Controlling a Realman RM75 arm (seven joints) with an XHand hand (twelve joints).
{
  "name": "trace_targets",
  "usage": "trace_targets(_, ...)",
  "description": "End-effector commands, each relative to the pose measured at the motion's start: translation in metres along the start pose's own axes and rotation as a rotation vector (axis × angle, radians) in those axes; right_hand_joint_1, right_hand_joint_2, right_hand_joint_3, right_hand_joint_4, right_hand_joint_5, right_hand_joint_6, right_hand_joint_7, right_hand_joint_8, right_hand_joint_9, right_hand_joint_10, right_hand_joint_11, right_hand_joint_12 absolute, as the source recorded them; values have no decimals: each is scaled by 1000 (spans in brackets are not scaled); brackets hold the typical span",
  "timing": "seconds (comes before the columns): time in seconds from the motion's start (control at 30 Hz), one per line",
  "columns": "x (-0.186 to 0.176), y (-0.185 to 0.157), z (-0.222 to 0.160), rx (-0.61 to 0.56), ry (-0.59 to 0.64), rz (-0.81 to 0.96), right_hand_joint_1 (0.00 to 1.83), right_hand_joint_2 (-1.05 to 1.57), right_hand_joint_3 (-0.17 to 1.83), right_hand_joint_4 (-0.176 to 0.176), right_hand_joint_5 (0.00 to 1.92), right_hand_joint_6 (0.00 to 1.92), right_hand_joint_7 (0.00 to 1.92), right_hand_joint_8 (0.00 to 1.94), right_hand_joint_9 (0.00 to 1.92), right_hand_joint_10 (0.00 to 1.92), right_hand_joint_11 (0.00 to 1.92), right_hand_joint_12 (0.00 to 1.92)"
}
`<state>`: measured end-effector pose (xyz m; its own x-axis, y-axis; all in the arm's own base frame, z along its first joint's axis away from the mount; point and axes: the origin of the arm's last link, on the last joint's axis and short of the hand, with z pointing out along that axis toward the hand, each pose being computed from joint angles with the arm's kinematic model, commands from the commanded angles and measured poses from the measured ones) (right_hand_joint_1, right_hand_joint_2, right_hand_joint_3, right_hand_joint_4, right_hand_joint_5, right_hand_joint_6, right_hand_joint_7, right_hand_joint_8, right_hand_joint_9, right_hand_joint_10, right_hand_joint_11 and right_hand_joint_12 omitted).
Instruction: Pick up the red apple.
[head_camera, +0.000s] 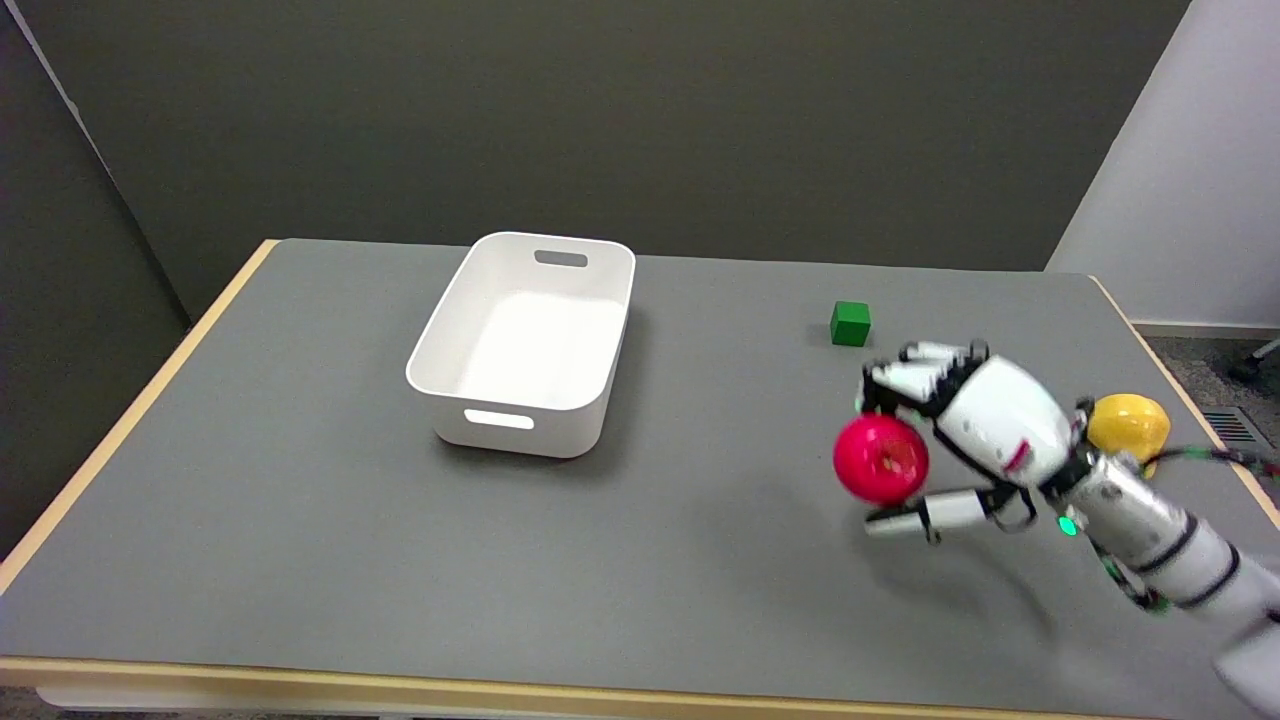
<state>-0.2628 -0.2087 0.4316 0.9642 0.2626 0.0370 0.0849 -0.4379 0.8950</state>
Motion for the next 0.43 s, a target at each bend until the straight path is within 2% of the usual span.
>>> trace_targets(0.03,93,40,169,49,248,-204,1178,1089,403,-176,668,1519,713,1537,888,1915,631,1678)
trace_targets(0.07,120,-13,186,233,403,-83,1178,1089,402,-176,669,1518,714,1536,890,1916,627,1672)
trace_targets(0.1,94,43,195,50,250,-208,1179,1089,401,-176,669,1517,714,1534,891,1917,625,1669)
trace_targets(0.2,99,39,236,58,255,-214,1180,1089,397,-176,672,1511,717,1529,891,1919,620,1668)
trace_targets(0.3,100,15,271,112,261,-193,1180,1090,394,-176,672,1509,717,1527,891,1920,617,1669)
trace_targets(0.33,104,2,280,147,283,-178,1181,1089,393,-176,674,1507,718,1525,891,1920,616,1671)
trace_targets(0.37,138,-71,295,368,441,-53,1181,1089,392,-176,675,1505,720,1522,892,1920,615,1672)
trace_targets(0.4,100,-8,300,148,267,-193,1181,1089,392,-176,675,1505,720,1522,891,1920,613,1673)
trace_targets(0.43,100,-13,304,154,267,-192,1182,1089,392,-176,674,1505,720,1522,889,1919,612,1674)
